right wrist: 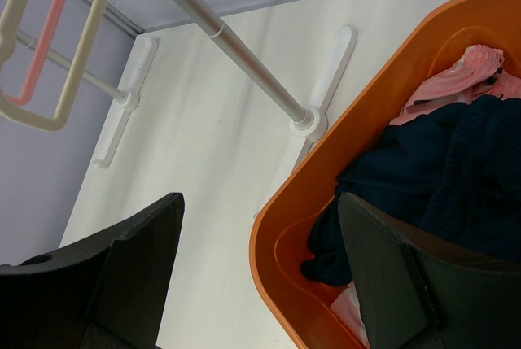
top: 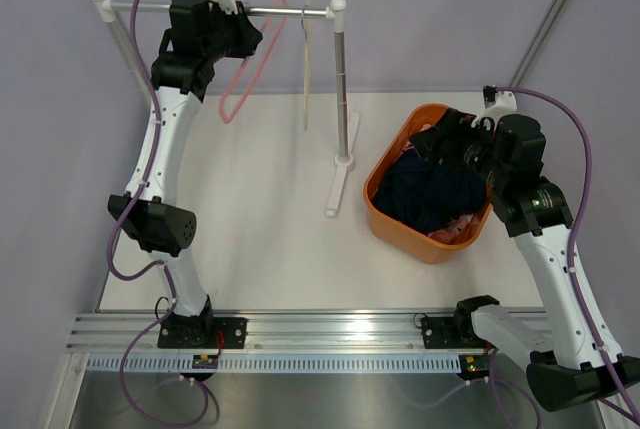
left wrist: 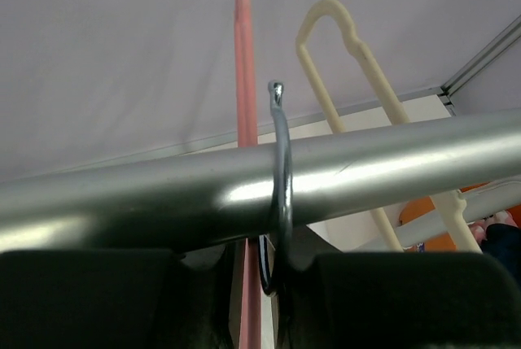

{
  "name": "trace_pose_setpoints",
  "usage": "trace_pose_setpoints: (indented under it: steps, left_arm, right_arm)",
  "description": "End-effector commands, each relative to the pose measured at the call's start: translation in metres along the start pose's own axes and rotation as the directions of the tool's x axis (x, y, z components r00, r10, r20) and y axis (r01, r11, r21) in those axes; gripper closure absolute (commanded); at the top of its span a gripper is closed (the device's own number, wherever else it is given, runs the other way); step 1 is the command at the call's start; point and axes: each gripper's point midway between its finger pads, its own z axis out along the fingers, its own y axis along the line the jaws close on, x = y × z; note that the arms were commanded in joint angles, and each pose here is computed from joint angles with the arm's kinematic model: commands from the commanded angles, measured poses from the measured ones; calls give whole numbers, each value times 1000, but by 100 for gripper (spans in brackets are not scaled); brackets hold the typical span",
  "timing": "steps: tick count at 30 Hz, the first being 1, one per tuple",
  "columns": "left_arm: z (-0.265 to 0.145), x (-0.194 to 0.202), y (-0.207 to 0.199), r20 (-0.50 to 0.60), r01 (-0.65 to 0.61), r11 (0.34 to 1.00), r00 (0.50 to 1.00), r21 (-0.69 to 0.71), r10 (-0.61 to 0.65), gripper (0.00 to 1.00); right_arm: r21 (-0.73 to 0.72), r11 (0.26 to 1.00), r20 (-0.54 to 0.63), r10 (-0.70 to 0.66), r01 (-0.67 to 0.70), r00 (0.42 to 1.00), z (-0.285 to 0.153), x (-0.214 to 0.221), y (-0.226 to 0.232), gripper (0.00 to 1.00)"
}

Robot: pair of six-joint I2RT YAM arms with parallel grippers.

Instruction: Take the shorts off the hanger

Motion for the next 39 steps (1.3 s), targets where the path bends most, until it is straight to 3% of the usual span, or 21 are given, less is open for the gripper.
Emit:
trace_pose_setpoints:
  steps: [1,12,16,21,31,39]
  left_arm:
    - [-13,-31,-8,100,-40,999,994,3,39,82]
    - [-29,-36,-15,122,-57,998,991,-9,58,75]
    - [-46,-40,-14,140,-72,996,987,-52,78,60]
    - [-70,-47,-16,190,-74,994,978,-75,87,51]
    - [-115,-48,-26,205,-68,995,975,-71,82,48]
    - [-171,-31,-14,254,7,984,966,-176,39,43]
  right_arm:
    - [-34,999,25,-7,8,1000,0,-8,7,15]
    - [-34,999,22,-5,6,1000,0,-6,6,15]
    - [-31,999,23,-6,7,1000,0,-6,6,15]
    - [-25,1000,26,-9,10,1000,0,-6,5,15]
    - [-23,1000,29,-13,14,999,-3,-6,5,13]
    - [-31,999,39,-26,27,999,-7,-5,5,10]
